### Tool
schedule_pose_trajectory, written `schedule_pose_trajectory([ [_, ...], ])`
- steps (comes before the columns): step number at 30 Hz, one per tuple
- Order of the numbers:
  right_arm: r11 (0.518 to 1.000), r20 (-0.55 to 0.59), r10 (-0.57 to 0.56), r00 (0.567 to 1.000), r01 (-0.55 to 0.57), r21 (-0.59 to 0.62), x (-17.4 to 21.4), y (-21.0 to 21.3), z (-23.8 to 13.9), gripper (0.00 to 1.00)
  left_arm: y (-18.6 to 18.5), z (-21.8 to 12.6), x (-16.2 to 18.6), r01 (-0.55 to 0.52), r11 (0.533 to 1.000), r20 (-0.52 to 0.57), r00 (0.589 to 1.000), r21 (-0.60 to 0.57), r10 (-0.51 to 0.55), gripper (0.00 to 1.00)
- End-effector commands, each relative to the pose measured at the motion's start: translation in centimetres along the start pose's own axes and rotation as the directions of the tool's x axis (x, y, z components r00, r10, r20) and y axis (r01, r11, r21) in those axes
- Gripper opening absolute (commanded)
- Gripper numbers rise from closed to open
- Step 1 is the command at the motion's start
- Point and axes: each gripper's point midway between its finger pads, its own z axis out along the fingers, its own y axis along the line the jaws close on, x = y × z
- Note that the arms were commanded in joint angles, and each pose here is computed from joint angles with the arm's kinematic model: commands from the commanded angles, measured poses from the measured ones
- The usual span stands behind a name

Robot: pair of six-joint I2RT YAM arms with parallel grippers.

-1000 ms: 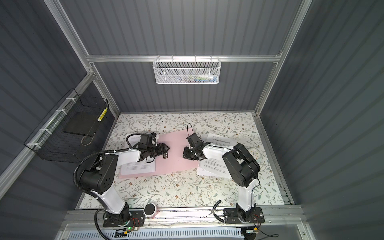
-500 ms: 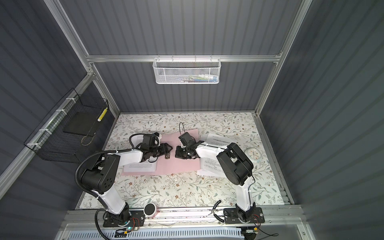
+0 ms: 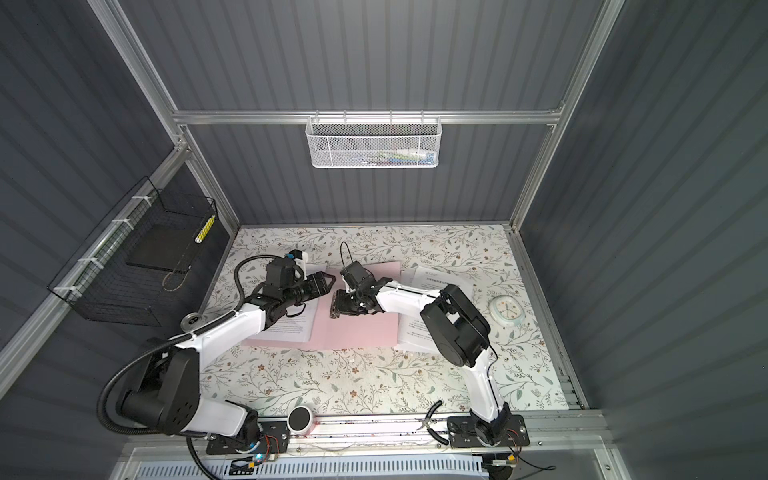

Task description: Put the files into the folder

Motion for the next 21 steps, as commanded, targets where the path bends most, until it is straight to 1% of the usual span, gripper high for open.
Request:
schedule_pose_trajectory([
  [1, 1.000, -0.023, -0.004, 1.000, 0.004, 0.002, 0.3, 0.6, 0.5, 0.11, 2.6, -2.2, 2.3, -0.023, 0.992, -0.038, 0.999, -0.127, 0.019, 0.69],
  [6, 1.000, -0.044, -0.001, 0.999, 0.002, 0.013, 0.6, 0.6, 1.3, 0.10, 4.5, -5.6, 4.0, -0.045, 0.977, -0.030, 0.999, -0.208, 0.039, 0.67],
  [8, 1.000, -0.050, -0.002, 0.999, 0.003, 0.016, 0.8, 0.5, 1.5, 0.12, 5.6, -6.2, 4.9, -0.043, 0.972, -0.036, 0.999, -0.231, 0.035, 0.67],
  [12, 1.000, -0.062, 0.005, 0.998, -0.003, 0.022, 1.2, 0.3, 2.1, 0.17, 7.8, -6.7, 6.7, -0.004, 0.965, -0.037, 0.999, -0.261, -0.006, 0.67],
  [21, 0.999, -0.078, 0.000, 0.997, 0.003, 0.032, 1.4, 0.4, 3.0, 0.17, 11.3, -6.9, 8.8, 0.069, 0.952, -0.045, 0.995, -0.298, -0.086, 0.59],
])
